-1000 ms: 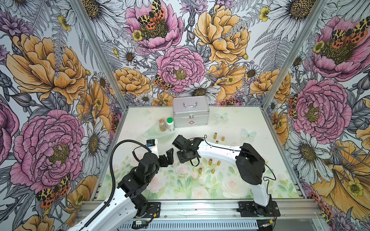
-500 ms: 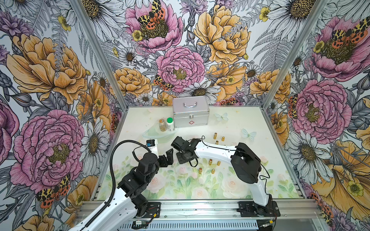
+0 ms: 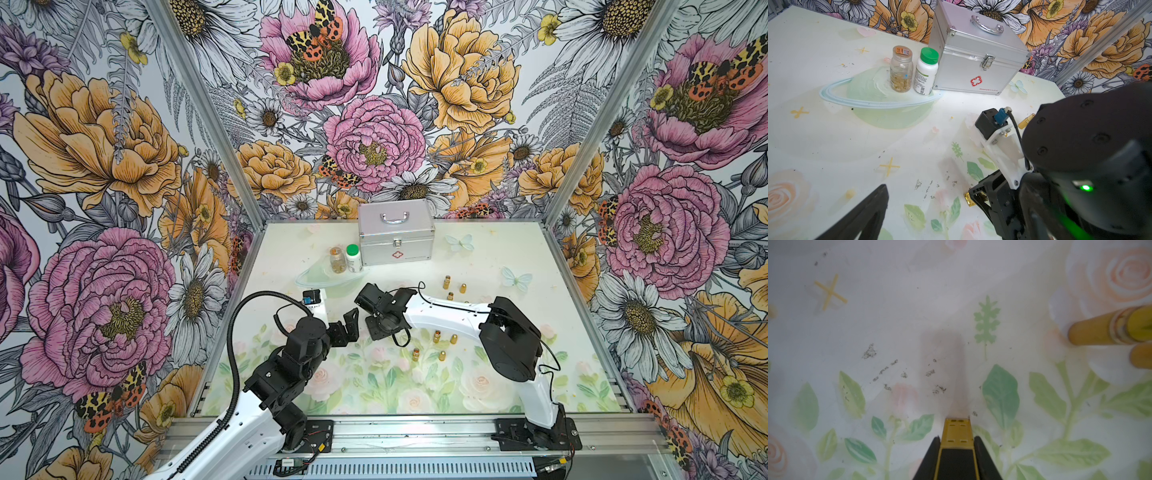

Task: Open the lipstick cap
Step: Pick up the lipstick at the center of the board.

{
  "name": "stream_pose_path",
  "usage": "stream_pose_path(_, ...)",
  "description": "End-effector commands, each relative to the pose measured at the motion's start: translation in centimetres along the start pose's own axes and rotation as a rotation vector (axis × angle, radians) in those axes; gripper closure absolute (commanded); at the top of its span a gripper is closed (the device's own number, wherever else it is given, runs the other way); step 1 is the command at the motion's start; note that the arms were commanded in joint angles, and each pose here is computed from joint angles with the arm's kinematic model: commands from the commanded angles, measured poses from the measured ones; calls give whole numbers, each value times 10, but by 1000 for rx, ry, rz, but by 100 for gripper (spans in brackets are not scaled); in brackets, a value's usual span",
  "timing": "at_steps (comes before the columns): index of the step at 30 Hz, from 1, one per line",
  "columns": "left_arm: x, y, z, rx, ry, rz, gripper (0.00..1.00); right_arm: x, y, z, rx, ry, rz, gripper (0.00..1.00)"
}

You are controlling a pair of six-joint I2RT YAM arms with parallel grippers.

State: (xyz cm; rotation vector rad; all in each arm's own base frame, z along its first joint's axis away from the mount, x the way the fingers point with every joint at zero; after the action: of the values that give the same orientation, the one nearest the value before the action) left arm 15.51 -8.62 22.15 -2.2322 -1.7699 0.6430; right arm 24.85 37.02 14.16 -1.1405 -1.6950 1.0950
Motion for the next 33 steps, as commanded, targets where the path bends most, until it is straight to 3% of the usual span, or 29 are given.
stream_pose_path(1,-1,-2,-4,-2,0,24,1,0,-16,-7,-39,10,-6,74)
stream_pose_path(11,-4,-1,-10,-1,35,26,1,-4,-34,-14,-51,33,-56,76)
stream_pose_path(21,-11,6,-13,25,124,59,1,-23,-75,-22,-46,69,-183,76)
stream_pose_path(25,-16,14,-4,14,152,110,1,-38,-90,-24,-5,97,-261,76)
stream_pose_path(28,-27,19,4,-23,192,228,2,-51,-104,-27,7,122,-301,76)
stream_pose_path(33,-48,20,13,-41,339,366,7,-57,-129,-28,41,83,-386,76)
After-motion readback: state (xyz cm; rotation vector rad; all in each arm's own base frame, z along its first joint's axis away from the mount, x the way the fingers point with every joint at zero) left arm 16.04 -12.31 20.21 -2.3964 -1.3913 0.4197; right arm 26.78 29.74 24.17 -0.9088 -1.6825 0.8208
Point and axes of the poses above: each gripper's point midway between its finger pads, its own y axis out along the fingers, its own x axis along the line the jaws close on, z = x × y, the point moved 10 cm from there along -y, back along the fingers, and after that the axes turned 9 degrees about y, right-handed, at the moved point
